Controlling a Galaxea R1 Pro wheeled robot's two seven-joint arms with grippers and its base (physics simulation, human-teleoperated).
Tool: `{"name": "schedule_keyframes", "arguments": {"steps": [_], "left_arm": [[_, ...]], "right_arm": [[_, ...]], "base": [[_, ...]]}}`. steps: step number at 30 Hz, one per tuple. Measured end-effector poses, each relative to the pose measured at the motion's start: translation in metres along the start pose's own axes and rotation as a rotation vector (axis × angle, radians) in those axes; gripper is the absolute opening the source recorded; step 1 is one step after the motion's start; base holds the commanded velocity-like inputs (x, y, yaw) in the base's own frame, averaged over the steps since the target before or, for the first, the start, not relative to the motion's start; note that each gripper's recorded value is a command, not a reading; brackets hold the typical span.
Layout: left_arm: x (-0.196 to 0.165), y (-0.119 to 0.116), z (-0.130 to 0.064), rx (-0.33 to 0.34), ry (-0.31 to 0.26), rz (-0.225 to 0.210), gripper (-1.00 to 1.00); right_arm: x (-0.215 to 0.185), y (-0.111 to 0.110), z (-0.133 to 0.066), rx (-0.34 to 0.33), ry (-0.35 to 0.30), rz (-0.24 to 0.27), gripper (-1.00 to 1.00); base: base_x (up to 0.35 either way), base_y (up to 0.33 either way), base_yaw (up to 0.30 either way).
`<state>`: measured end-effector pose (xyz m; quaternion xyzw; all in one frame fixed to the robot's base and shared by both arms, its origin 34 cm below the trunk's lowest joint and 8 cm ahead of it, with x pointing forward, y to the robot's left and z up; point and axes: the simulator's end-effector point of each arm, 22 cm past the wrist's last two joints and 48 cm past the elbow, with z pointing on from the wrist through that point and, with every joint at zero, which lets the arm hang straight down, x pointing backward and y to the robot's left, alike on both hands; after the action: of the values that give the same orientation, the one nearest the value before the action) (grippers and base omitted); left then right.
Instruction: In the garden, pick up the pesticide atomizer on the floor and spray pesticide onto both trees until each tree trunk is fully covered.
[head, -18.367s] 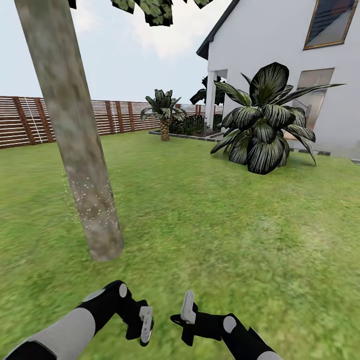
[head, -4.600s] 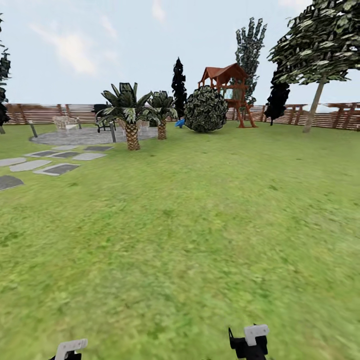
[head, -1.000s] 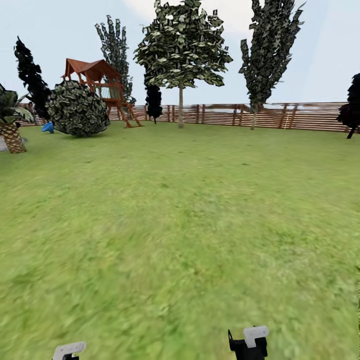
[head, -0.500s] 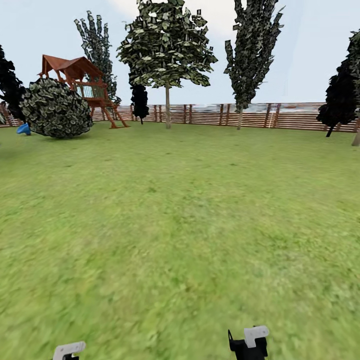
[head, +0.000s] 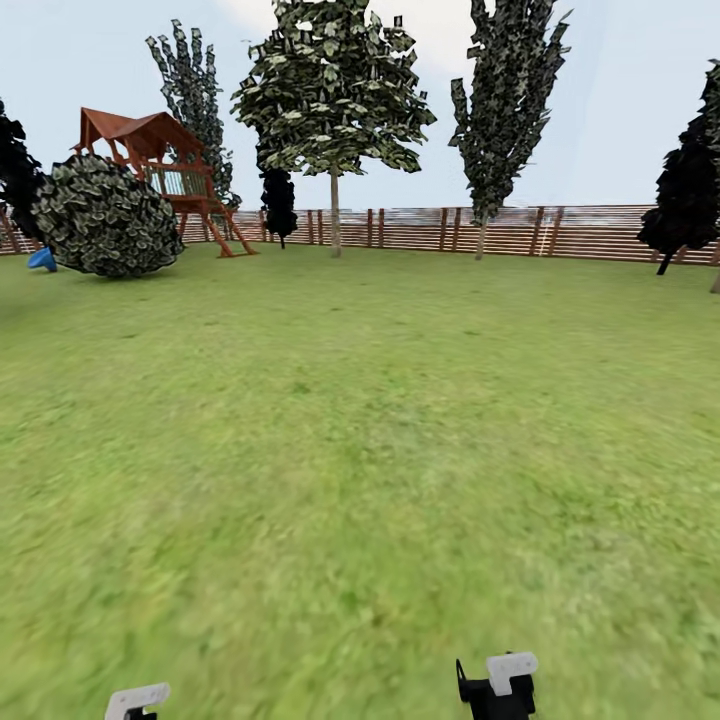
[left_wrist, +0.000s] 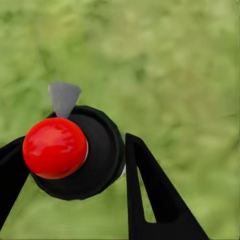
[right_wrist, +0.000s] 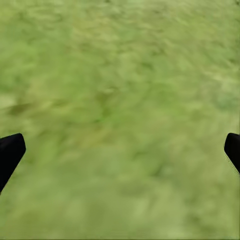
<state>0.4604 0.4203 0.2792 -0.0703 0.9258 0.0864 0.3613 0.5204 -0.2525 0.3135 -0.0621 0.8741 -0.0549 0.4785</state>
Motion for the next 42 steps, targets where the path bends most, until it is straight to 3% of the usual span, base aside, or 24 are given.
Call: {"name": "schedule_keyframes", "arguments": {"steps": [42], "left_arm": [[0.0006, 0.0000, -0.0002, 0.000, 0.000, -0.002, -1.00]], "right_arm": [[-0.0003, -0.0001, 0.0002, 0.000, 0.000, 0.000, 1.00]], "base": [[0.336, 0.000, 0.000]]}}
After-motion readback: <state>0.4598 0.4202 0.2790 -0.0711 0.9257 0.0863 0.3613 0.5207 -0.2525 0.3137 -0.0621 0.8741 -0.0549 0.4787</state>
